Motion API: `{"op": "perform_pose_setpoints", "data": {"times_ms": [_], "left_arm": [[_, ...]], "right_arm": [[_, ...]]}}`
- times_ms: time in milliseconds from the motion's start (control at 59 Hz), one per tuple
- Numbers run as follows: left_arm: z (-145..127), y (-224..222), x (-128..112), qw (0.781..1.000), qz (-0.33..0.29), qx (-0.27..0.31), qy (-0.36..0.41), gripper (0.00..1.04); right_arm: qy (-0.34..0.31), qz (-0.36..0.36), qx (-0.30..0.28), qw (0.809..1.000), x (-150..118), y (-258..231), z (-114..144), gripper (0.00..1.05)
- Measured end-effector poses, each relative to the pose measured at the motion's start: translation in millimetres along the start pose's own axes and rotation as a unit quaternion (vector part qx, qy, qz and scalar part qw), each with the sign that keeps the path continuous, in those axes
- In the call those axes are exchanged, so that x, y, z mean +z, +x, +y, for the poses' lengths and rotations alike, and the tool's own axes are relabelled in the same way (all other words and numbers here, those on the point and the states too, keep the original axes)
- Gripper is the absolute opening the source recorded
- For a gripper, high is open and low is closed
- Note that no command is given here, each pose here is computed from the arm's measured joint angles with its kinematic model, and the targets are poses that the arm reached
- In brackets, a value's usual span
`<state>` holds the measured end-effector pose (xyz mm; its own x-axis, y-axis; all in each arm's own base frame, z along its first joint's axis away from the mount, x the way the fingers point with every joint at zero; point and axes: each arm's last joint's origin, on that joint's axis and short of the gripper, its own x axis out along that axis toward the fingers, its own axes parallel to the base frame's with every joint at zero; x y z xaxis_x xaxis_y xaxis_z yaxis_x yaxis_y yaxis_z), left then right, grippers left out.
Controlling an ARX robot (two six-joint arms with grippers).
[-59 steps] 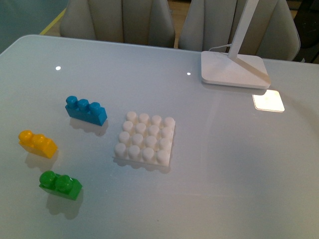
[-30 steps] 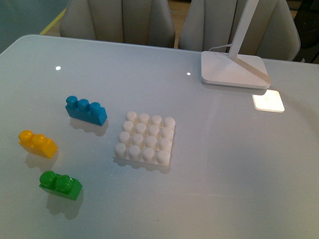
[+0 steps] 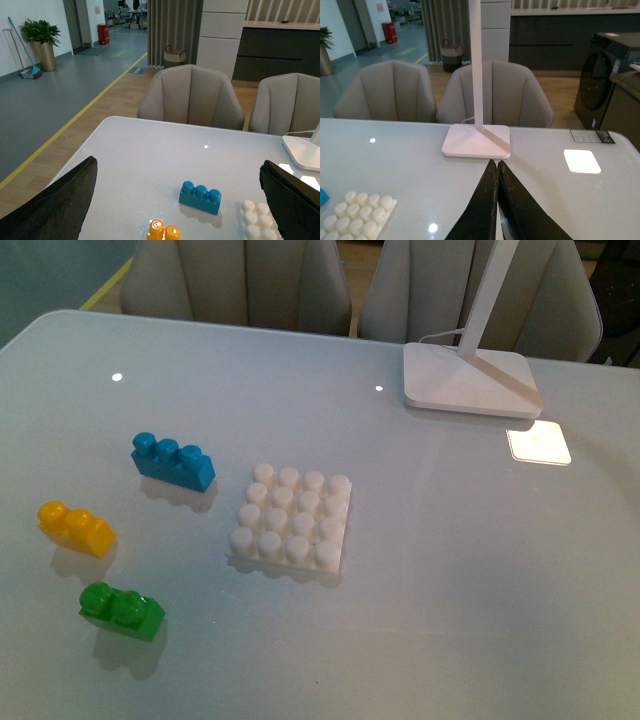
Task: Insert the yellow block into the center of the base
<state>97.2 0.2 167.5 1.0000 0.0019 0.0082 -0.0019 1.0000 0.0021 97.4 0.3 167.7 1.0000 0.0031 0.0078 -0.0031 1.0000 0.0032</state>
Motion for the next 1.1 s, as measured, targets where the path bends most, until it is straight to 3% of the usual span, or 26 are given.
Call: {"op": "perform_pose_setpoints", "data": {"times_ms": [102,644,711,762,847,932,1101], "left_arm": [[0,0,0,1.0,0.0,0.0,0.0,0.97],[0,0,0,1.0,0.0,0.0,0.0,0.97],[0,0,0,1.0,0.005,-0.005,-0.001,0.97],[-2,1,0,0.991,0.117,-0.057,-0.024,0.97],[-9,6,-1,0.959,0.262,-0.093,-0.053,0.97],[-16,14,-4,0.948,0.297,-0.1,-0.059,0.97],[-32,34,2,0.948,0.291,-0.11,-0.07,0.97]], "right_arm": [[0.0,0.0,0.0,1.0,0,0,0,0.02],[0.0,-0.001,0.0,1.0,0,0,0,0.97],[0.0,-0.001,0.0,1.0,0,0,0,0.96],[0.0,-0.001,-0.001,1.0,0,0,0,0.96],[0.0,-0.001,0.0,1.0,0,0,0,0.96],[0.0,-0.001,0.0,1.0,0,0,0,0.96],[0.0,-0.001,0.0,1.0,0,0,0,0.96]]}}
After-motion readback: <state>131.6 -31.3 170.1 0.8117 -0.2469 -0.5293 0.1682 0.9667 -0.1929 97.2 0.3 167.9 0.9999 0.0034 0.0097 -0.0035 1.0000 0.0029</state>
